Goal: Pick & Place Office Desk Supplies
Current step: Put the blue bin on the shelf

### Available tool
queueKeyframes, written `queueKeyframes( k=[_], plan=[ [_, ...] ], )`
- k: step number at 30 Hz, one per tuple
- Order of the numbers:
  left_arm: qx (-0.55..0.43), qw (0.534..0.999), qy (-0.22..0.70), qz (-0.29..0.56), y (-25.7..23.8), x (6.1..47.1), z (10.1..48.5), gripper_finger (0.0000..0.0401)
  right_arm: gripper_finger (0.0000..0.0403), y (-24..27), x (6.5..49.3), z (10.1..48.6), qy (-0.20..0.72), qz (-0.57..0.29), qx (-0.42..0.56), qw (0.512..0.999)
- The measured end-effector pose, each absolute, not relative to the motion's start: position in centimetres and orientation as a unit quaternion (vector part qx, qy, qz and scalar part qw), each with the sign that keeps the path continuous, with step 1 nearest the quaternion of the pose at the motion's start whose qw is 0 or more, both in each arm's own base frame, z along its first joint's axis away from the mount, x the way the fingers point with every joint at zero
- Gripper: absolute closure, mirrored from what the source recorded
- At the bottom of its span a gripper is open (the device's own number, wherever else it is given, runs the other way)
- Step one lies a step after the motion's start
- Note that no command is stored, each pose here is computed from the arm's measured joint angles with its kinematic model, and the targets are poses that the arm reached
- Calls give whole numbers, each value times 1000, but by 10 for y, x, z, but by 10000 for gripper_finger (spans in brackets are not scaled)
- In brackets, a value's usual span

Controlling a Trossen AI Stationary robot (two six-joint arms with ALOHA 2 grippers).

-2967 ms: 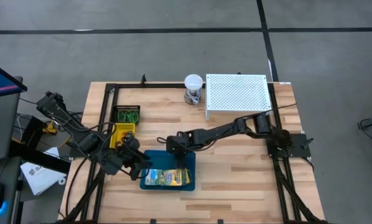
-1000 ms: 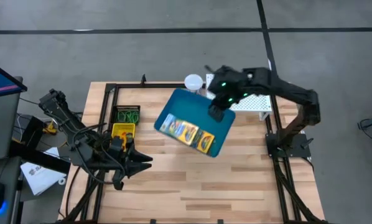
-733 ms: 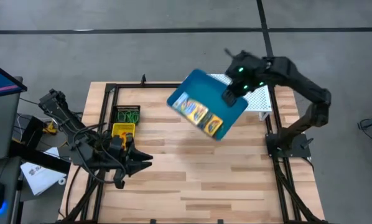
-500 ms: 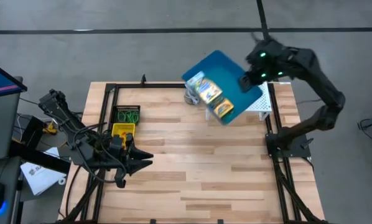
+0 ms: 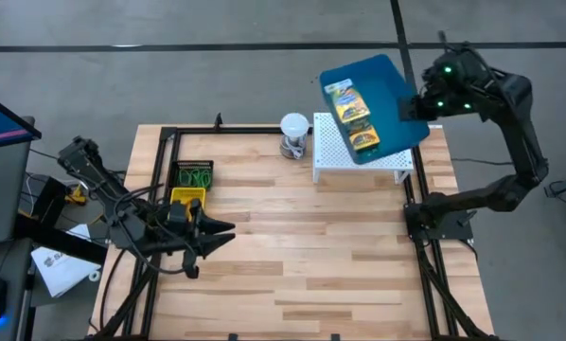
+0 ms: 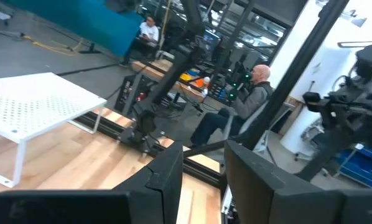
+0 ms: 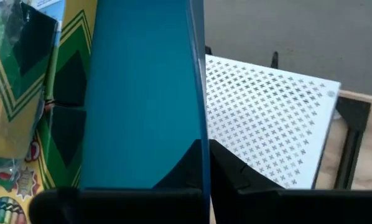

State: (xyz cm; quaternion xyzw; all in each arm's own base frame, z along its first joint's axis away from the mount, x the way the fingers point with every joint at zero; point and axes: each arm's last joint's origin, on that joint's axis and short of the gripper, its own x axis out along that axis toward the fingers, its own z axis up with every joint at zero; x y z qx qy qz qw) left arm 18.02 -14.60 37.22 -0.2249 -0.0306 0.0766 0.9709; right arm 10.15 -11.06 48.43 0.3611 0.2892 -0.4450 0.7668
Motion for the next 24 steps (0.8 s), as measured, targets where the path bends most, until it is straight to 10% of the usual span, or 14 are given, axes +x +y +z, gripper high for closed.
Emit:
queueKeyframes(
  k=[24],
  plan=[
    [-206, 971, -67, 100, -107, 173, 393, 288, 403, -107, 115, 392, 267, -498, 421, 709]
  ],
)
